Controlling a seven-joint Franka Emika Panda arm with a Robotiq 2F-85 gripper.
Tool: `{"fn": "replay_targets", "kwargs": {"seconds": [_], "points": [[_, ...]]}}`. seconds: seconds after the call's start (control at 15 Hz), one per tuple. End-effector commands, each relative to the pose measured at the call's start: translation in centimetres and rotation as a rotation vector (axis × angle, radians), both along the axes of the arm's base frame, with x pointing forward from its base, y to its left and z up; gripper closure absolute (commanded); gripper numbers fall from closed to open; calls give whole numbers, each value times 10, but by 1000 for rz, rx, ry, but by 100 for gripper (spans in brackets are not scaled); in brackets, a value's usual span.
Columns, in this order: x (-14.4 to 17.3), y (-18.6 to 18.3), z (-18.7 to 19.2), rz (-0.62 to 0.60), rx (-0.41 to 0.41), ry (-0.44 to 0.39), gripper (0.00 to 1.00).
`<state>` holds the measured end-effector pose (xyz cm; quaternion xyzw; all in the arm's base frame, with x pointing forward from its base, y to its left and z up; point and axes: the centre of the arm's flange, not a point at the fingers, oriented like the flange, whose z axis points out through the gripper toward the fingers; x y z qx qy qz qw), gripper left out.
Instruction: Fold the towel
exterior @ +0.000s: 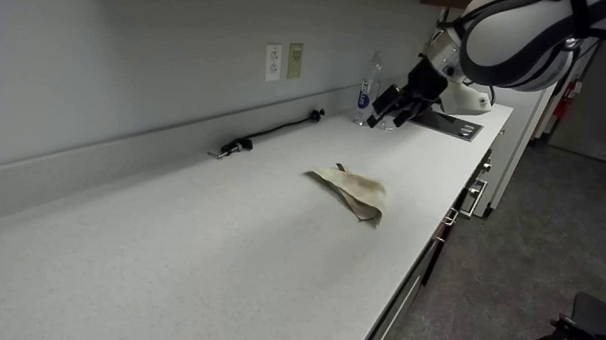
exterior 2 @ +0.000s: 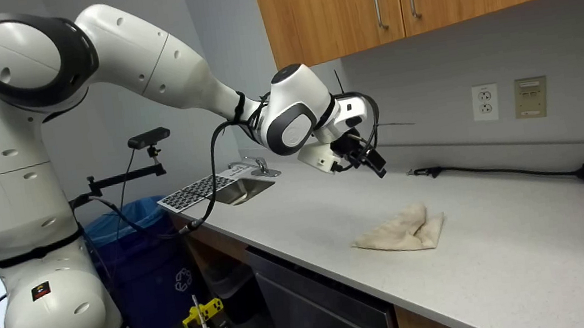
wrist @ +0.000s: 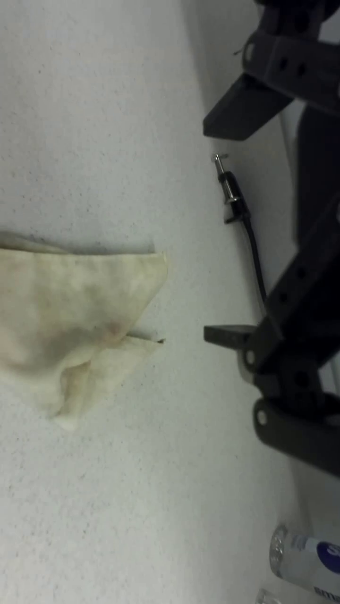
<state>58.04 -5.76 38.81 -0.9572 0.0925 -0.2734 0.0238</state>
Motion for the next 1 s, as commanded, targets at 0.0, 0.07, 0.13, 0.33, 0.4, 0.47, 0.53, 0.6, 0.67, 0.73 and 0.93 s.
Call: {"fn": "replay_targets", "kwargs": {"seconds": [0.0,0.07,0.13,0.33,0.4,0.47,0.53,0.6,0.67,0.73,0.93], "points": [[-2,-1,3,59,15,21,0],[-4,1,7,68,6,26,0],[-5,0,8,74,-4,30,0],[-9,0,12,102,-20,33,0],[-9,1,13,112,-20,34,0],[-10,1,13,121,-19,37,0],[-10,1,13,132,-16,44,0],[-11,2,12,142,-17,51,0],[-11,2,10,146,-9,67,0],[-11,3,6,156,3,88,0],[-6,8,-1,134,-13,80,0]]}}
